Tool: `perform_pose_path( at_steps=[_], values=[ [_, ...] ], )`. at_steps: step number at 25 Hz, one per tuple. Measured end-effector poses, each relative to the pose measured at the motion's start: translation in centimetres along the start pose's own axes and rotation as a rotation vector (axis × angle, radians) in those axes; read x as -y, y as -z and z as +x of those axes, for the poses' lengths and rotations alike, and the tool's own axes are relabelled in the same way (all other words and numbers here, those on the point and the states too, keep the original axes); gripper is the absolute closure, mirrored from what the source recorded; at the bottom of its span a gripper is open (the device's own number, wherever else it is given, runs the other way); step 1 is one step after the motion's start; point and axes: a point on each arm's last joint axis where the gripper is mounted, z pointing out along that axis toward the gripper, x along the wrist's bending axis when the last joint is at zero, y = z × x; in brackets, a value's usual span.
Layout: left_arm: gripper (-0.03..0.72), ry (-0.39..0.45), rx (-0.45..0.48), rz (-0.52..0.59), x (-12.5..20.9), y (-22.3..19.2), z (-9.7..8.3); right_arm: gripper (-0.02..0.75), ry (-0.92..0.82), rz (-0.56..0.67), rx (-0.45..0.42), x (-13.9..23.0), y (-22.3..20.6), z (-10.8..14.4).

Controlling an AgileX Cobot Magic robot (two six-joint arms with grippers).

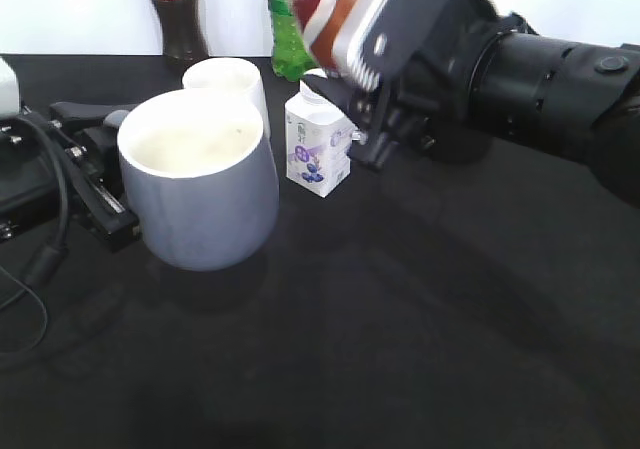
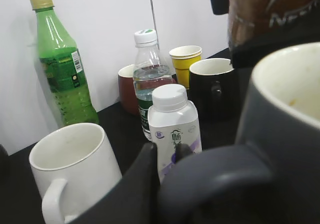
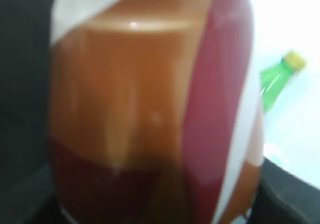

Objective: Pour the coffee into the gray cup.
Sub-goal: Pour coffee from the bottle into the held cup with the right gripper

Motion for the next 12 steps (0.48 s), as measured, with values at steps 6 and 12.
perform_pose_path(
  at_steps=[6, 12],
  values=[
    [0.614, -0.018, 0.024, 0.003, 0.02, 0.00, -0.23, 0.211, 0.354, 0.011, -0.013, 0.43, -0.30, 0.29],
    [0.614, -0.025, 0.033, 0.003, 0.03, -0.01, -0.32, 0.211, 0.530, 0.000, -0.005, 0.32, -0.30, 0.24]
  ],
)
